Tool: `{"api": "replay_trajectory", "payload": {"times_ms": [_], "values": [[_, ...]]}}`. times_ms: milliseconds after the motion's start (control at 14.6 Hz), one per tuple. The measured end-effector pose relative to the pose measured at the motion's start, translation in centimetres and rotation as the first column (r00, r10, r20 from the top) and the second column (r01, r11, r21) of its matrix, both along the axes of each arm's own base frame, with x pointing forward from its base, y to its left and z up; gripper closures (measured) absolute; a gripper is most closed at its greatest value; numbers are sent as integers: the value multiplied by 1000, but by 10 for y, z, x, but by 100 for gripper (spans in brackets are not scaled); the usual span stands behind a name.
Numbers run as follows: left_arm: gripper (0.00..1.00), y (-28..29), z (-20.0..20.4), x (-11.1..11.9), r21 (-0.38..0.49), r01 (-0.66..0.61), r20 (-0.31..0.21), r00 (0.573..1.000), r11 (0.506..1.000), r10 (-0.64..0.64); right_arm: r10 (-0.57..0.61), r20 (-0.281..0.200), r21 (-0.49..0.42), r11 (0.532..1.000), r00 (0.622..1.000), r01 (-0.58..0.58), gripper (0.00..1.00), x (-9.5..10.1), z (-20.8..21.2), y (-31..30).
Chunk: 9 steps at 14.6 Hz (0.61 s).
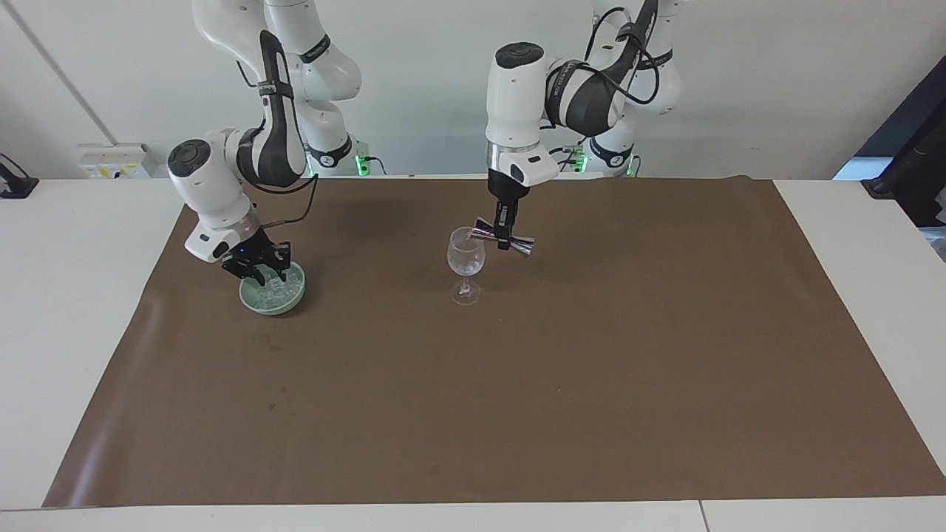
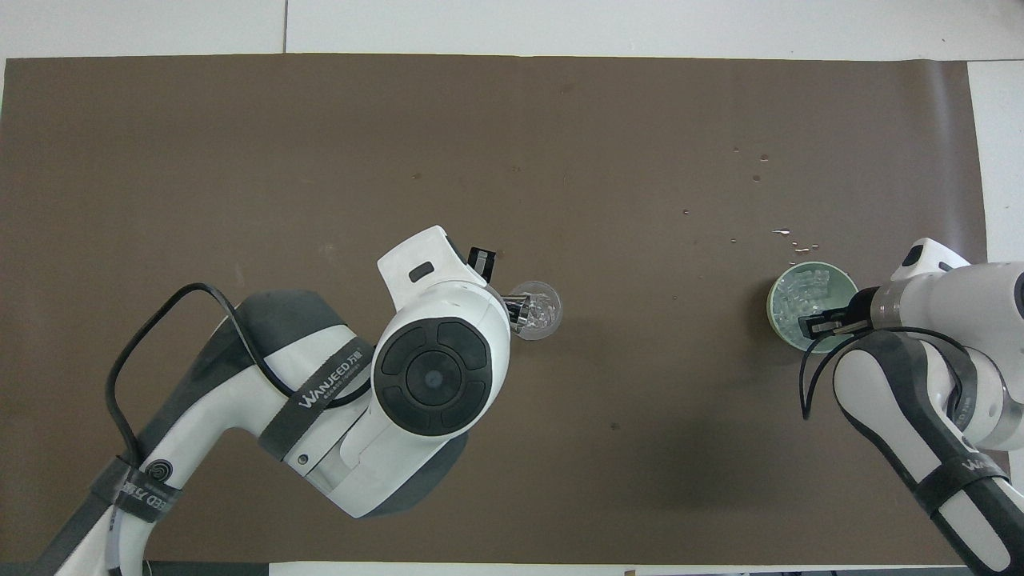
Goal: Pour wine and add ice with both arms
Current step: 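Tilt the jigger over the glass with the left gripper to pour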
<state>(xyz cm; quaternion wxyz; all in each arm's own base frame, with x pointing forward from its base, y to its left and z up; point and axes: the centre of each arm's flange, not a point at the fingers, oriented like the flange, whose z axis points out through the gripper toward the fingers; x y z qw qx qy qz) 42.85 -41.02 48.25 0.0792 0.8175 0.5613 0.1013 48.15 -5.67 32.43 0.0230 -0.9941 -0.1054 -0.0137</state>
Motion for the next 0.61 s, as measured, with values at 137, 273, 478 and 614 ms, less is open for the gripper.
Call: {"api": "replay_trajectory", "payload": {"times_ms": [137, 273, 478, 614], "values": [[78, -4, 3, -3, 30, 17, 33, 999, 999, -17, 0, -1, 0, 1000, 1000, 0, 56, -1, -1, 0], [78, -7, 5, -6, 63, 29, 67, 997, 998, -33, 0, -3, 1, 1000, 1000, 0, 56, -2, -1, 0], [78, -13, 6, -12, 98, 51, 95, 994, 994, -60, 0, -6, 1, 1000, 1000, 0, 56, -3, -2, 0], [78, -19, 8, -17, 119, 53, 132, 989, 991, -69, 0, -7, 1, 1000, 1000, 0, 58, -4, -3, 0]]}}
